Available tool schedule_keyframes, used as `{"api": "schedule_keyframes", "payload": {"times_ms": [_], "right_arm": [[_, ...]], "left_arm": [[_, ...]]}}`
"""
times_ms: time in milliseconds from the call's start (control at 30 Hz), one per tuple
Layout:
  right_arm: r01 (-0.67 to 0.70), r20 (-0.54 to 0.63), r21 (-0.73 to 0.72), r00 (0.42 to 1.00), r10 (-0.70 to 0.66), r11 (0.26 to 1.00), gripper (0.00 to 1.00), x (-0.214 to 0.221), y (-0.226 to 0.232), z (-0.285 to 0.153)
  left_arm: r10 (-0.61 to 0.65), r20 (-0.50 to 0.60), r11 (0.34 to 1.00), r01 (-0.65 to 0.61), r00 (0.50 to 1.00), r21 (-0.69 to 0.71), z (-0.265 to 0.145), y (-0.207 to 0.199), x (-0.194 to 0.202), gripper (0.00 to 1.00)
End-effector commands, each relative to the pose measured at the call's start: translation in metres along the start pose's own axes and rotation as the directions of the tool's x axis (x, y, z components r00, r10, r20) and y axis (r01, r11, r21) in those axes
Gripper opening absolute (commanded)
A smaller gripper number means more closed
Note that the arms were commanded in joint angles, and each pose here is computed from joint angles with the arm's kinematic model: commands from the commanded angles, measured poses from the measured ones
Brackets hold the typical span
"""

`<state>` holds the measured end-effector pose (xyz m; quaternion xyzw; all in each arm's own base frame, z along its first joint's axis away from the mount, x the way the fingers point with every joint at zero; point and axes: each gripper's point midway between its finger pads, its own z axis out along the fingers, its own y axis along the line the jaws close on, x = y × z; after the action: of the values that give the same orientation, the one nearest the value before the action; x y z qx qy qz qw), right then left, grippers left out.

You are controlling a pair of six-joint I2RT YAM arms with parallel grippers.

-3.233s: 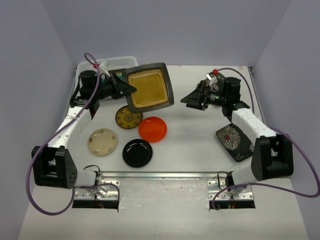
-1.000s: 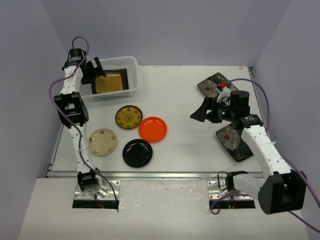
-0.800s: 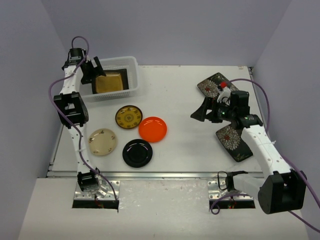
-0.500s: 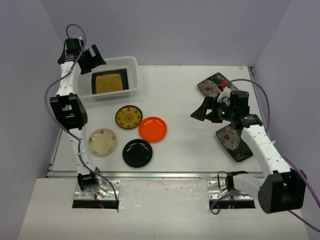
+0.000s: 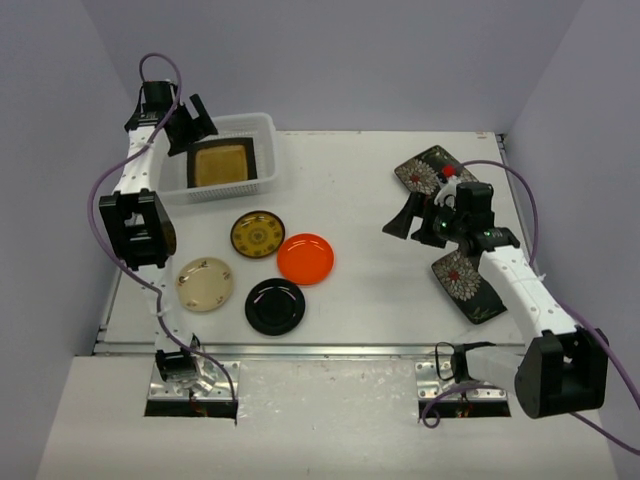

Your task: Place the plates into the plastic bin on the countertop

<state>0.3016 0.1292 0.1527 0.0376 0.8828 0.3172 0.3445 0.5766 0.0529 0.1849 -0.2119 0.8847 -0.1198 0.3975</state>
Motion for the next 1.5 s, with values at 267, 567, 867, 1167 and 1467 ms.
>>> {"api": "schedule_keyframes", "payload": {"times_ms": [267, 567, 867, 1167, 1467], "right_arm": [[-0.466, 0.287, 0.277, 0.875, 0.391, 0.840, 0.99, -0.103, -0.121, 0.040], [-0.580, 0.413, 0.405, 0.806, 0.424, 0.707, 0.99, -0.125, -0.206, 0.053], [-0.579, 0.454, 0.314, 0.787, 0.417, 0.752, 0.98, -0.126, -0.232, 0.069], [-0.676, 0.432, 0.286, 0.723, 0.538, 0.679, 0.80, -0.114, -0.268, 0.091], [-0.727, 0.394, 0.266, 0.682, 0.616, 0.634, 0.27, -0.092, -0.293, 0.113]], "left_arm": [[-0.215, 0.136, 0.862, 0.123, 0.967, 0.492, -0.235, -0.078, 0.127, 1.00], [-0.113, 0.302, 0.984, 0.066, 0.946, 0.163, -0.247, 0.001, 0.159, 1.00], [-0.007, 0.243, 0.983, -0.037, 0.970, 0.177, -0.236, 0.001, 0.189, 1.00], [0.021, 0.258, 0.975, -0.077, 0.966, 0.208, -0.244, -0.007, 0.192, 1.00], [0.042, 0.263, 0.967, -0.105, 0.964, 0.232, -0.248, -0.013, 0.194, 1.00]]}}
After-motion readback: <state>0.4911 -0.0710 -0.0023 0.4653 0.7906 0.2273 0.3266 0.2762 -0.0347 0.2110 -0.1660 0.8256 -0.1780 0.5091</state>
